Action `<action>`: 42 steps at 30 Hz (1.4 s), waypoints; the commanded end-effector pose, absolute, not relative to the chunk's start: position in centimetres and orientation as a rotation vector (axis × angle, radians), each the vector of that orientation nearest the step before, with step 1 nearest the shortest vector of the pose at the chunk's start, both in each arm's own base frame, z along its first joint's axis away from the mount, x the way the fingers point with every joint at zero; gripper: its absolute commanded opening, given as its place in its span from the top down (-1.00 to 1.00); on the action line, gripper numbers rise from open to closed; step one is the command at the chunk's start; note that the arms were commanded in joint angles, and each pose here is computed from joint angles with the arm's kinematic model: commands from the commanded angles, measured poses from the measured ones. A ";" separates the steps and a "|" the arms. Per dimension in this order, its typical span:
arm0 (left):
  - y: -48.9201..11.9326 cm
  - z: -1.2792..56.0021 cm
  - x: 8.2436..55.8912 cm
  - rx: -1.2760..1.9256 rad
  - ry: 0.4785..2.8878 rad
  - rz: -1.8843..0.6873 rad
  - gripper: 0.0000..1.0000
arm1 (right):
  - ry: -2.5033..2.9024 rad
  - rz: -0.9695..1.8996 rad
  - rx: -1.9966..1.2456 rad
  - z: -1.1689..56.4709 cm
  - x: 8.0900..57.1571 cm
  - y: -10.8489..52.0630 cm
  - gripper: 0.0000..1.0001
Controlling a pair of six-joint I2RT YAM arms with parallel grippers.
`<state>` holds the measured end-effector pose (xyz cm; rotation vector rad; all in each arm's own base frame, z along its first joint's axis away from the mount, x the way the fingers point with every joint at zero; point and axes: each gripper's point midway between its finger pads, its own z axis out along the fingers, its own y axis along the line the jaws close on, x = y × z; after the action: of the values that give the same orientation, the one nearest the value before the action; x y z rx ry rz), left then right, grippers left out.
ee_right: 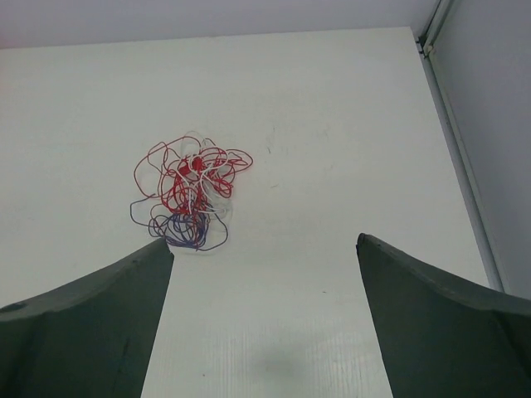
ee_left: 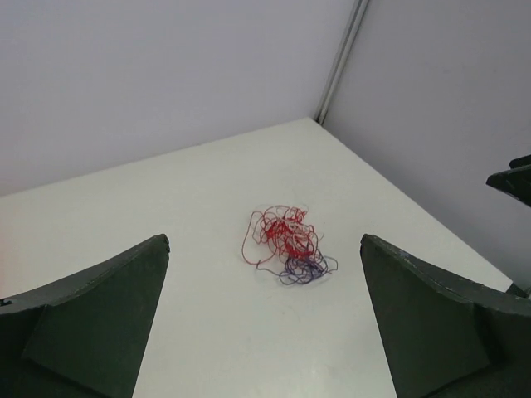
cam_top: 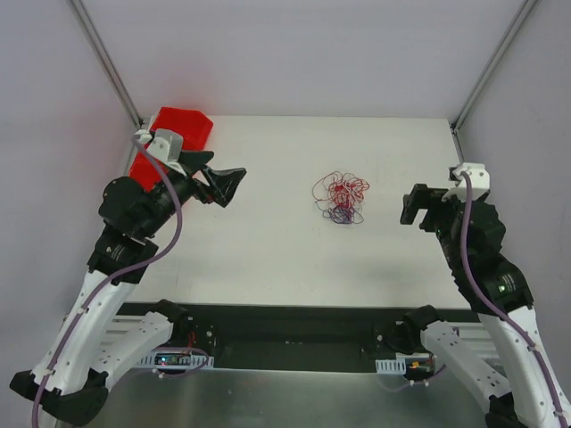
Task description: Untangle the cables
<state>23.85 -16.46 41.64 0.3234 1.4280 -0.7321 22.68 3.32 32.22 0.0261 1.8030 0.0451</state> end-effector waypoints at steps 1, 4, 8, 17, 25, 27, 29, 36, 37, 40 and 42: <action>-17.5 39.8 25.4 0.345 1.554 -0.729 -0.98 | 1.889 0.053 -0.031 31.2 24.6 4.9 -0.92; -18.4 37.8 26.6 0.374 1.633 -0.734 -0.98 | 1.959 0.102 -0.063 29.0 27.0 7.0 -0.92; -19.8 33.7 27.8 0.439 1.758 -0.752 -0.98 | 2.151 0.186 -0.008 24.0 30.7 8.9 -0.92; -21.4 27.0 27.2 0.499 1.945 -0.850 -0.98 | 2.372 0.543 0.213 15.6 38.6 10.9 -0.92; -22.6 24.8 26.6 0.525 2.050 -0.941 -0.98 | 2.456 0.777 0.144 11.3 41.7 16.4 -0.37; -22.7 24.3 26.7 0.521 2.077 -0.945 -0.98 | 2.475 0.761 0.053 10.5 40.8 18.5 -0.34; -22.9 24.0 26.7 0.522 2.096 -0.958 -0.96 | 2.502 0.703 -0.022 9.5 39.8 19.5 -0.13; -23.6 22.6 26.6 0.524 2.179 -1.014 -0.77 | 2.557 0.585 -0.407 6.6 32.3 22.2 0.95; -23.8 22.5 26.5 0.529 2.186 -1.028 -0.74 | 2.559 0.627 -0.450 6.4 30.8 22.7 0.99; -24.3 21.9 26.4 0.527 2.222 -1.073 -0.60 | 2.531 0.751 -0.573 6.5 26.7 23.6 0.99; -24.8 21.5 26.2 0.534 2.242 -1.121 -0.47 | 2.467 0.880 -0.636 7.6 24.5 24.6 0.99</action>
<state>26.80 -23.36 20.18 0.4947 2.2536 -1.0032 27.45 23.05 4.46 -0.4667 2.6308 0.6763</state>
